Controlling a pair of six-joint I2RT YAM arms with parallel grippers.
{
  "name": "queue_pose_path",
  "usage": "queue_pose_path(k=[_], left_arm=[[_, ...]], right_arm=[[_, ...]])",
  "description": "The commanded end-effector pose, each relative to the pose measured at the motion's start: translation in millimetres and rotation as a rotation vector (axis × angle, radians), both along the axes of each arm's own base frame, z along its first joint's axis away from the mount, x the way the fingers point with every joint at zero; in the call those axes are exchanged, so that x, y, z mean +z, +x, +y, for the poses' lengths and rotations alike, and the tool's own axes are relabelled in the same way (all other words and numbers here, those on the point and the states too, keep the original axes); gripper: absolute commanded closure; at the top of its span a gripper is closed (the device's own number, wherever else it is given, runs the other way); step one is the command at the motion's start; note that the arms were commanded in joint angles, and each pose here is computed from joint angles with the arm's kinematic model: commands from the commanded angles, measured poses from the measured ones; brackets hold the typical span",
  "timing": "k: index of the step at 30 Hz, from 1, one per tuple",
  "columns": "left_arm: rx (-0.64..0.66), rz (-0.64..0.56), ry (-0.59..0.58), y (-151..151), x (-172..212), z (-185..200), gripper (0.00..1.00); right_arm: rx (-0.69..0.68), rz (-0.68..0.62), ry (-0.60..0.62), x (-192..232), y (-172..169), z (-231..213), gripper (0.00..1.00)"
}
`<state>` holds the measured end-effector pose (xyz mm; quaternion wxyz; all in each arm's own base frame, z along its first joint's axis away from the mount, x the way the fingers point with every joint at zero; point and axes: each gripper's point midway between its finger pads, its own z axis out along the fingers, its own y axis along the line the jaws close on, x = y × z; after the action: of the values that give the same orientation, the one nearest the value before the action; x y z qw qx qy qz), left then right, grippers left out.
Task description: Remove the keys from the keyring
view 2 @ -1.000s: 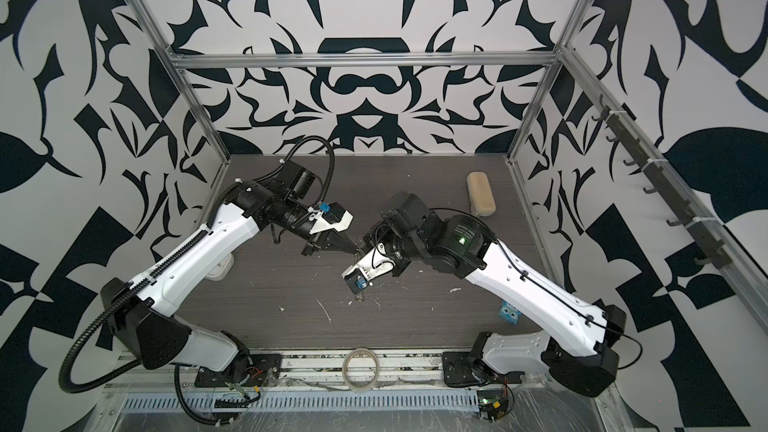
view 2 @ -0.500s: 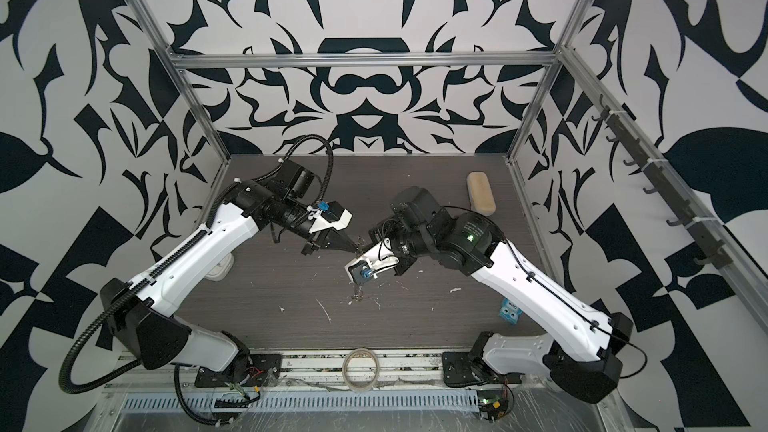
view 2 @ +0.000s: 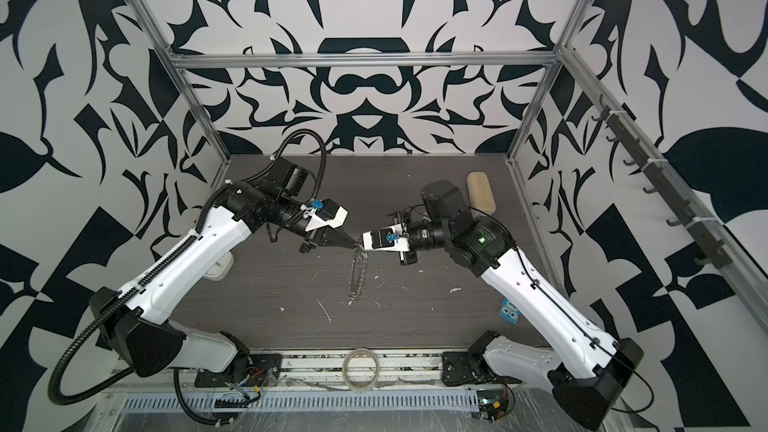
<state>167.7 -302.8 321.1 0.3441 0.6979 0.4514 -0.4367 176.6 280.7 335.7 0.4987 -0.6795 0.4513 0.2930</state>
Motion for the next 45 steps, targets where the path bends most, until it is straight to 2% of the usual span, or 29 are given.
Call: queue_pose_path(k=[1, 7, 19, 26, 31, 35, 40, 45], left_arm=[[-0.019, 0.011, -0.019, -10, 7, 3, 1.00], [-0.001, -0.012, -0.014, -8, 7, 5, 1.00], [0.037, -0.060, -0.027, 3, 10, 4, 1.00], [0.084, -0.207, -0.126, 17, 38, 4, 1.00], [0.154, -0.350, -0.163, 38, 49, 2, 1.00], [0.205, -0.452, -0.250, 54, 66, -2, 1.00], [0.248, -0.511, -0.308, 69, 87, -7, 1.00], [0.327, -0.571, -0.421, 83, 109, -10, 1.00]], right_arm=[[0.087, 0.031, 0.222, 45, -6, 8, 1.00], [0.126, 0.160, 0.292, 46, -7, 10, 1.00], [0.147, 0.287, 0.415, 45, 0, 10, 1.00], [0.163, 0.397, 0.562, 55, 16, 15, 1.00], [0.141, 0.424, 0.680, 76, 26, 11, 1.00], [0.111, 0.436, 0.750, 87, 34, 8, 1.00], [0.029, 0.434, 0.785, 89, 46, 5, 1.00], [-0.044, 0.470, 0.802, 86, 57, 9, 1.00]])
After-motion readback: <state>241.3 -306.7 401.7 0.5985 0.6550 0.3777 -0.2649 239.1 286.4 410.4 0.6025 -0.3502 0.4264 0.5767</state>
